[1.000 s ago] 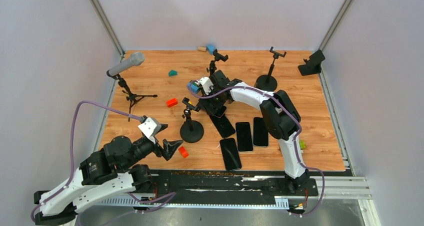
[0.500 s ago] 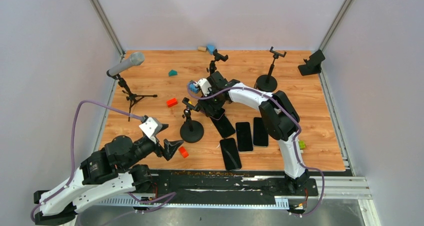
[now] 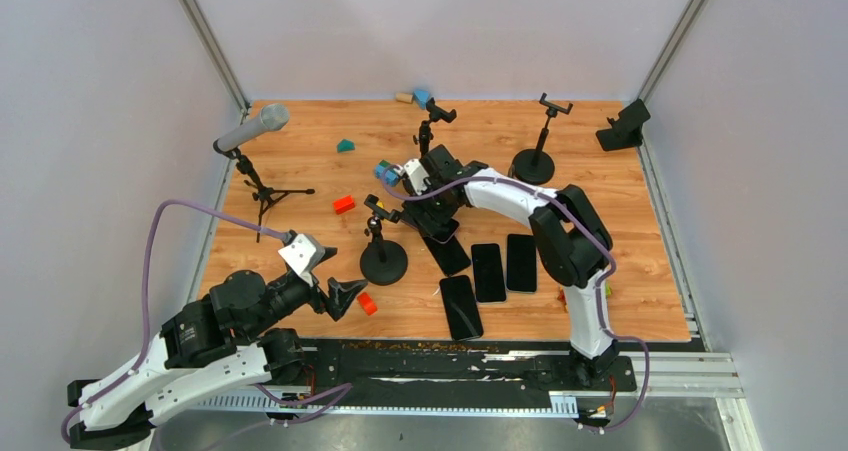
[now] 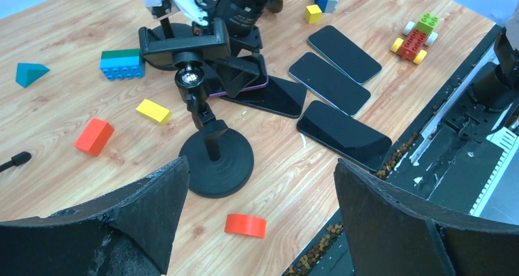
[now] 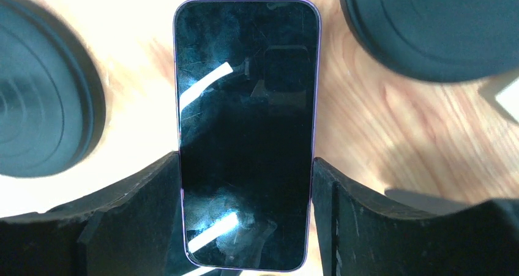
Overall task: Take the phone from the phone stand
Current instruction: Adjust the phone at the center of the board.
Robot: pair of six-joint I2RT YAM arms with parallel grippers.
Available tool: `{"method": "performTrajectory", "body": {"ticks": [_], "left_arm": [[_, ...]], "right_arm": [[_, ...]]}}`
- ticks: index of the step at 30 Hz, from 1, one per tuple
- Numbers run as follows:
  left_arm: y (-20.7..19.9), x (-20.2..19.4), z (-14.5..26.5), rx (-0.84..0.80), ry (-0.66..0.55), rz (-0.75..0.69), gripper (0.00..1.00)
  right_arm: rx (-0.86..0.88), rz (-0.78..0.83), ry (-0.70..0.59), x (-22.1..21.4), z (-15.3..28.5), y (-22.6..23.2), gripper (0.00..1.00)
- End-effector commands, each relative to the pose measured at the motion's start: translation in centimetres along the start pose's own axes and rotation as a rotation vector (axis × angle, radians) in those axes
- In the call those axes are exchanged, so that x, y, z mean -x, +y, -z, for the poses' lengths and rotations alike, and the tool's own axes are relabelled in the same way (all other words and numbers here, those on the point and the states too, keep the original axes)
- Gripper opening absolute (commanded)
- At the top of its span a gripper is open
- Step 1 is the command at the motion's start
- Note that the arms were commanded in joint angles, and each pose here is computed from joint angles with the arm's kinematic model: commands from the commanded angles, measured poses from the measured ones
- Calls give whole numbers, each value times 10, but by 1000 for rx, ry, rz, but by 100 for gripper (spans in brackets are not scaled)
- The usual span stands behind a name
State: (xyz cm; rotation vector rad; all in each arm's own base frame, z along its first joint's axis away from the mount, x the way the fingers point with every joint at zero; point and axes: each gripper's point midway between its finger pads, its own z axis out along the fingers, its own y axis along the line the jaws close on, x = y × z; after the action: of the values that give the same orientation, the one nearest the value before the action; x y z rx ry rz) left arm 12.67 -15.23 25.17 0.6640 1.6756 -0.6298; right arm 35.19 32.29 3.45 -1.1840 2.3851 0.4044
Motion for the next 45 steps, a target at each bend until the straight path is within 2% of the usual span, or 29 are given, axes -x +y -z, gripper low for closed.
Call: {"method": "performTrajectory", "body": {"ticks": [1,8,15,21,34,36,39,41,45], "left_arm": [[-3,2,-5,-12,-8,-11,95],[-4,3,-5,-17,-10,-9,95],[-5,2,-5,-20,-9,-10,95],[-5,3,-5,-24,-11,-11,95],[-5,3,-5,-24,-13,-11,95],[-5,3,-5,-24,-12,-11,95],[-6,2,-5,-27,-10,-11,96],[-6,2,-6,-26,-9,-12,96],[-6,1,-7,-25,-2,-14,96]], "right_arm": [[-54,-17,-101,18,44,2,30],[-132,-103,-88,-30,57,-12,30],[-208,-217,-60,-64,60,-48,30],[-282,-327,-73,-66,66,-89,30],[-255,-261,-49,-41,37,-113,36],[-244,-264,-40,-45,35,-110,43],[-221,-276,-28,-55,35,-102,70],[-217,-277,-34,-57,40,-98,84],[-241,-277,-97,-44,66,-97,91]]}}
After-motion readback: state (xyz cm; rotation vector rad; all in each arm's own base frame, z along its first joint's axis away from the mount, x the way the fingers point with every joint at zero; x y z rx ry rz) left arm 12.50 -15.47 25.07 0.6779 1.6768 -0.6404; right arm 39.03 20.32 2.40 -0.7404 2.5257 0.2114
